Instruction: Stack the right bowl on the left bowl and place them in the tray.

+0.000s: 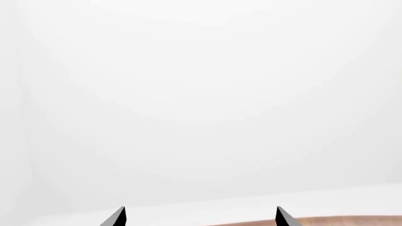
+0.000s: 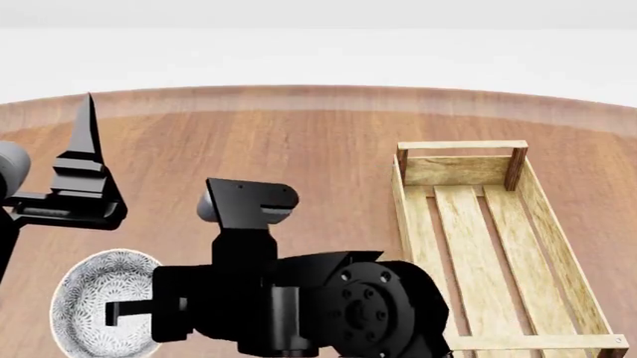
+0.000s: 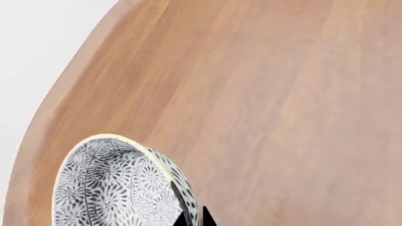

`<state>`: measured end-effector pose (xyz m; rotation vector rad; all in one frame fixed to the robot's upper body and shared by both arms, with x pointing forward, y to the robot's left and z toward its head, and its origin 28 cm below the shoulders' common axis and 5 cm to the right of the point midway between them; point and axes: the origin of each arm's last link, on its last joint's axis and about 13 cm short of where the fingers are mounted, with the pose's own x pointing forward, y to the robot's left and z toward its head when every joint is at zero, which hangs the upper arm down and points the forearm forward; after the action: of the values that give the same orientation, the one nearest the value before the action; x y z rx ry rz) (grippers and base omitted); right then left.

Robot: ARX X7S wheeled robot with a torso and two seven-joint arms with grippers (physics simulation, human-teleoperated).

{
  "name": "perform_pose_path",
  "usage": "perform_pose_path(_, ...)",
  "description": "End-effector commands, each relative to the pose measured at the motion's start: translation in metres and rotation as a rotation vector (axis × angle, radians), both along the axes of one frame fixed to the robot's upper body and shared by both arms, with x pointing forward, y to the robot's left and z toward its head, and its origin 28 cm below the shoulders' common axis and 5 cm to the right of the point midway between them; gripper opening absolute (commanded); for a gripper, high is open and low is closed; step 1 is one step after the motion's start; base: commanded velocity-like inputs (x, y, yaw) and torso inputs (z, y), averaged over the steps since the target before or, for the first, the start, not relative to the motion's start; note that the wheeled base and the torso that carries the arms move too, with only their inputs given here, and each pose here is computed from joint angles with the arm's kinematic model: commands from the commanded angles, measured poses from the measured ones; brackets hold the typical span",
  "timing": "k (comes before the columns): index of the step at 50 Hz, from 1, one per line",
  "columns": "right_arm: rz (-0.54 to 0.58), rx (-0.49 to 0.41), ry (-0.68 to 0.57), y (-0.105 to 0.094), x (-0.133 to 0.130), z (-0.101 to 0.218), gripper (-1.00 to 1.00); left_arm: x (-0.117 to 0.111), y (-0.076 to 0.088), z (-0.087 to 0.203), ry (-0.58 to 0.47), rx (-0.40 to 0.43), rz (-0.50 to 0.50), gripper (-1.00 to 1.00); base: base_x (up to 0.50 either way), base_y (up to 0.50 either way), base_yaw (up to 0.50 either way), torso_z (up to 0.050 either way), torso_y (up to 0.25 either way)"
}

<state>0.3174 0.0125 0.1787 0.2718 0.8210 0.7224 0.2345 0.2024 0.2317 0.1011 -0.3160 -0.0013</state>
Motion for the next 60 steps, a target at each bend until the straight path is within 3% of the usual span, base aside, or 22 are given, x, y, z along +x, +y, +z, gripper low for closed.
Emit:
perform_pose_path(1,0.175,0.093,0.018,0.034,-0.013,0.000,-1.00,0.000,0.001,0.003,-0.010,-0.019,0.002,1.00,0.00,0.00,0.00,0.000,0.000)
perform_pose_path(20,0.340,0.081,0.030,0.055,-0.032,-0.017,-1.00,-0.003,0.005,0.003,-0.012,-0.021,0.012,1.00,0.00,0.00,0.00,0.000,0.000)
perform_pose_path(40,0.338,0.068,0.024,0.054,-0.030,-0.020,-1.00,-0.004,0.005,0.000,-0.004,-0.008,0.028,1.00,0.00,0.00,0.00,0.000,0.000)
perform_pose_path(60,0.339,0.078,0.009,0.053,-0.029,-0.017,-1.00,-0.005,0.005,0.001,-0.005,0.000,0.029,1.00,0.00,0.00,0.00,-0.001,-0.250)
